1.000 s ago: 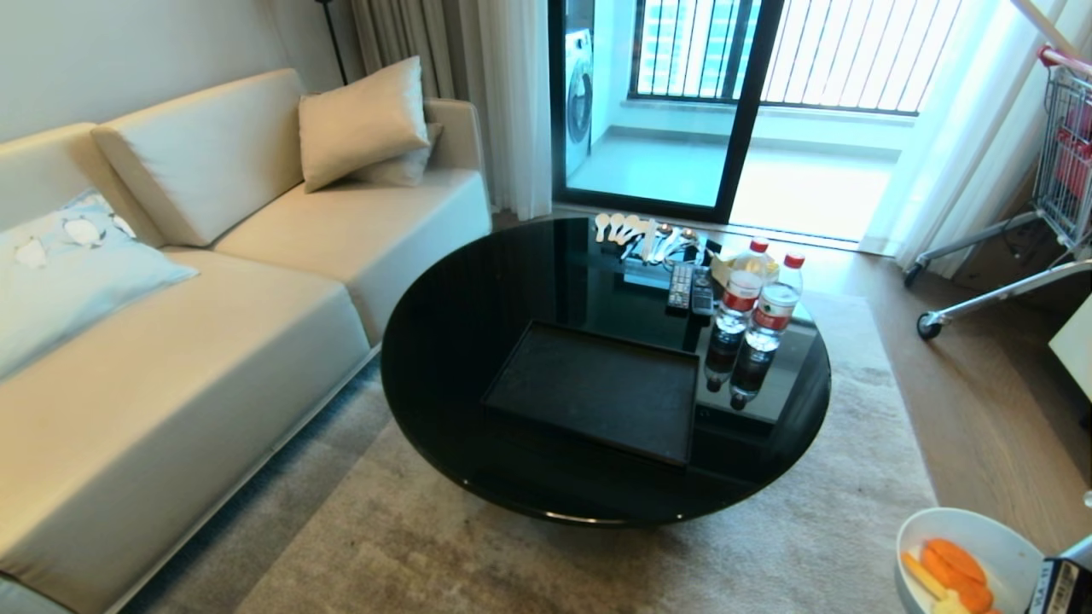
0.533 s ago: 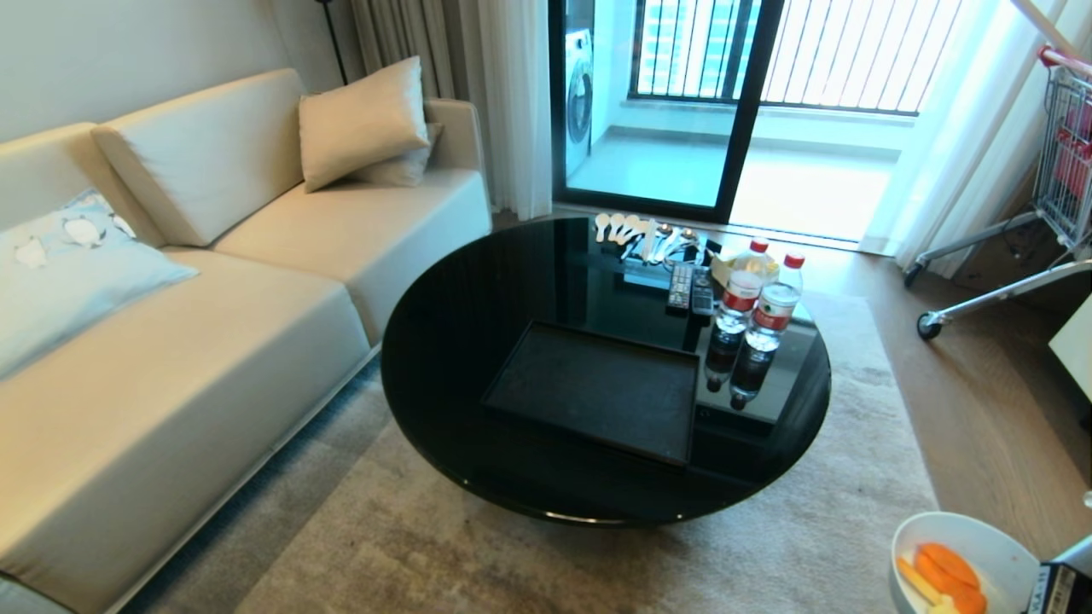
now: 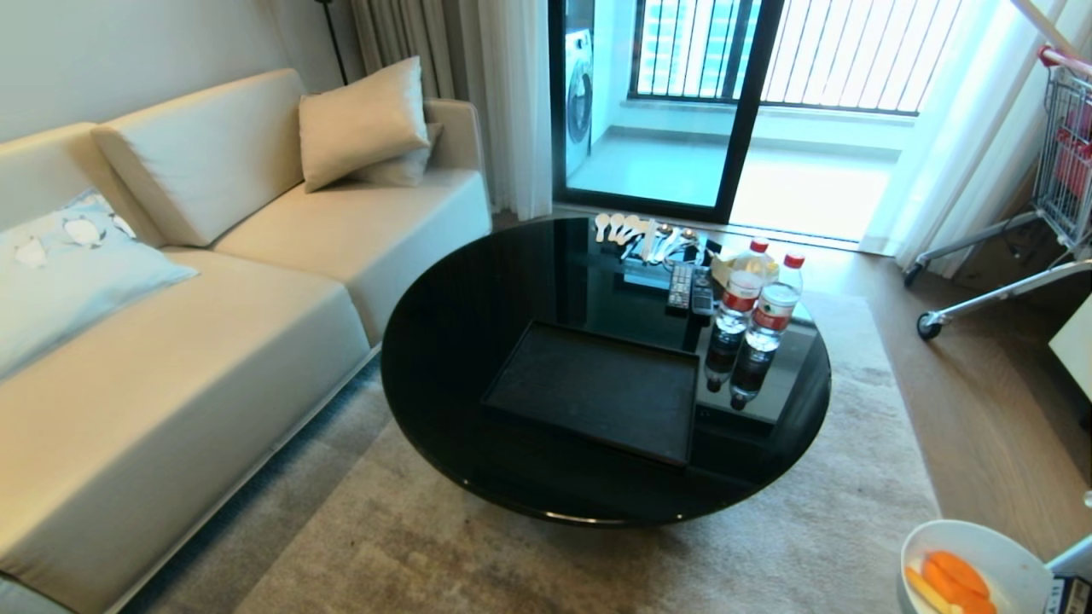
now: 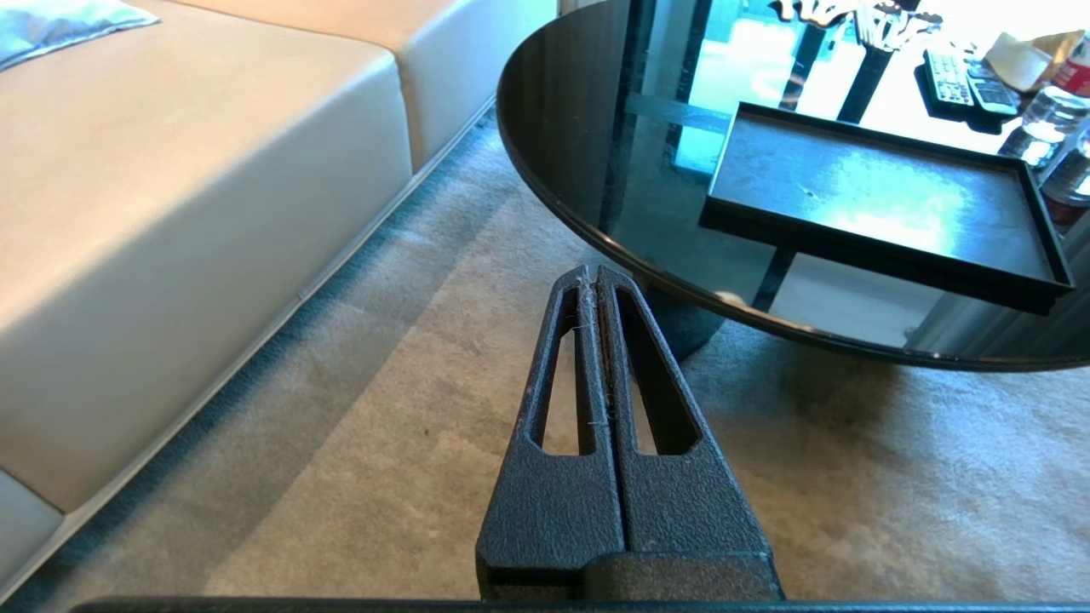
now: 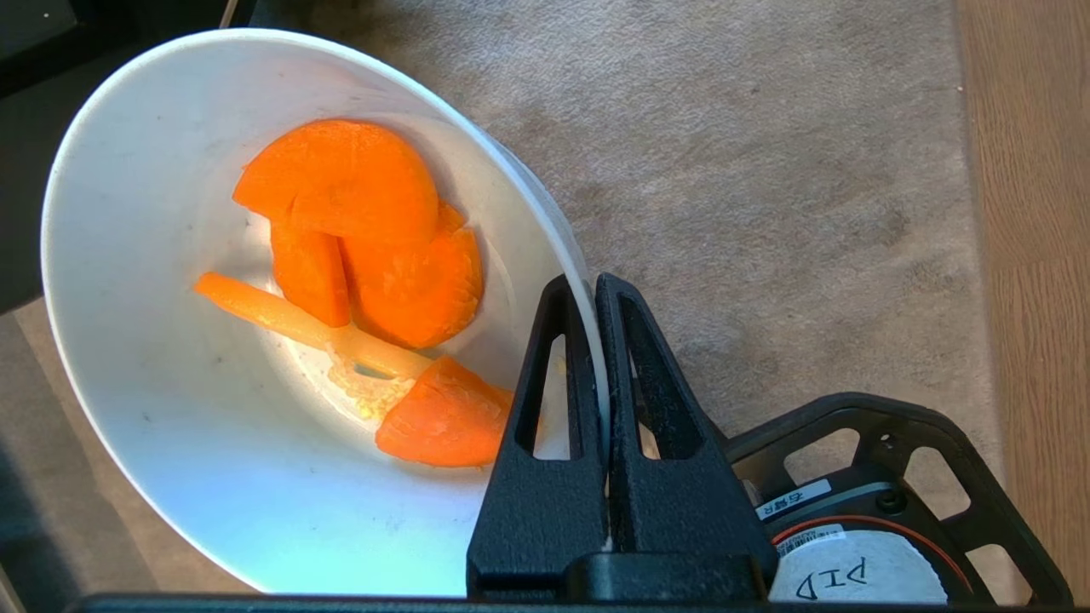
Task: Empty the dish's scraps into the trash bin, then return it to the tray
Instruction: Move the bowl over the trash can
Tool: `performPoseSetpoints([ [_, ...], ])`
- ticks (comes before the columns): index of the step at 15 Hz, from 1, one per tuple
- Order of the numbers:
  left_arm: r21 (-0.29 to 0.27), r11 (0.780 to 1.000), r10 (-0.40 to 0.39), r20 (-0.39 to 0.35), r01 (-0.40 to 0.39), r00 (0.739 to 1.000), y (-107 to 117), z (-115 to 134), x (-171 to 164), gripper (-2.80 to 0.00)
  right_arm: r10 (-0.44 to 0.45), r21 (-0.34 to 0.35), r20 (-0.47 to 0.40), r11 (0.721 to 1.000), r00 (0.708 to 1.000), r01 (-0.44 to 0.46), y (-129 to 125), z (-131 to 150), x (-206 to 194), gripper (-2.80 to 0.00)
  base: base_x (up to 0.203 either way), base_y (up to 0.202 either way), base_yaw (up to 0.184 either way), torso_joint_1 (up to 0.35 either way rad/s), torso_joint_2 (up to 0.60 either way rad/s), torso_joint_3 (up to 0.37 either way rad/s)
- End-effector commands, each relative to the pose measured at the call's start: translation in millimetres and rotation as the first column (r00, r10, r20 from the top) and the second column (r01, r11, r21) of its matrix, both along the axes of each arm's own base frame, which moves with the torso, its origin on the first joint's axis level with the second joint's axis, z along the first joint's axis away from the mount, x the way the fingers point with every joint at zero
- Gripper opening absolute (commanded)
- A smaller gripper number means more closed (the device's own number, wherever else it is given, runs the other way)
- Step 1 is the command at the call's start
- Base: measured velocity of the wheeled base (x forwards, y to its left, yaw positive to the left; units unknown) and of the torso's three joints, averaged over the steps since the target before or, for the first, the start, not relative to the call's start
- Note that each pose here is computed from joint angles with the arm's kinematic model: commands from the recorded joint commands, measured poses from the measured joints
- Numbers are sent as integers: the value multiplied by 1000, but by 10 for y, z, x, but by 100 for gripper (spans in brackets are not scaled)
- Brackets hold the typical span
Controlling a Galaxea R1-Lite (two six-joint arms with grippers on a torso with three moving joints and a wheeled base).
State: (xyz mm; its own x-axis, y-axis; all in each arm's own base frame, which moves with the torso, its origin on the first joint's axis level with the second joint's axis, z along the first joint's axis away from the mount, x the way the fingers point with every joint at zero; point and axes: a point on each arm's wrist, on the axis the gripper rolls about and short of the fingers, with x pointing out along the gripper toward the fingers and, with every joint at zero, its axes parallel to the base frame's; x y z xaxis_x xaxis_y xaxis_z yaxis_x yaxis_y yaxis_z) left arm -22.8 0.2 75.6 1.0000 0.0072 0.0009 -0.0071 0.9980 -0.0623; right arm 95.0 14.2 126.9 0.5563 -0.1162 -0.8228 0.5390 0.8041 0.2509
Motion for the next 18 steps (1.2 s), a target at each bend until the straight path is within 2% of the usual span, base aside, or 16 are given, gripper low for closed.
performPoseSetpoints([
  [1,-1,1000,0,1,0,1000,0,0,0,-280,-4,2,8,1000,1000,4,-4,4,-17,-280,0,0,0,0,0,0],
  [7,-1,1000,0,1,0,1000,0,0,0,-280,-10,8,12,1000,1000,10,-12,-6,-50,-280,0,0,0,0,0,0],
  [18,-1,1000,0,1,0,1000,0,0,0,-280,-11,7,3,1000,1000,11,-23,-51,-98,-280,1,8,-162,2,4,2],
])
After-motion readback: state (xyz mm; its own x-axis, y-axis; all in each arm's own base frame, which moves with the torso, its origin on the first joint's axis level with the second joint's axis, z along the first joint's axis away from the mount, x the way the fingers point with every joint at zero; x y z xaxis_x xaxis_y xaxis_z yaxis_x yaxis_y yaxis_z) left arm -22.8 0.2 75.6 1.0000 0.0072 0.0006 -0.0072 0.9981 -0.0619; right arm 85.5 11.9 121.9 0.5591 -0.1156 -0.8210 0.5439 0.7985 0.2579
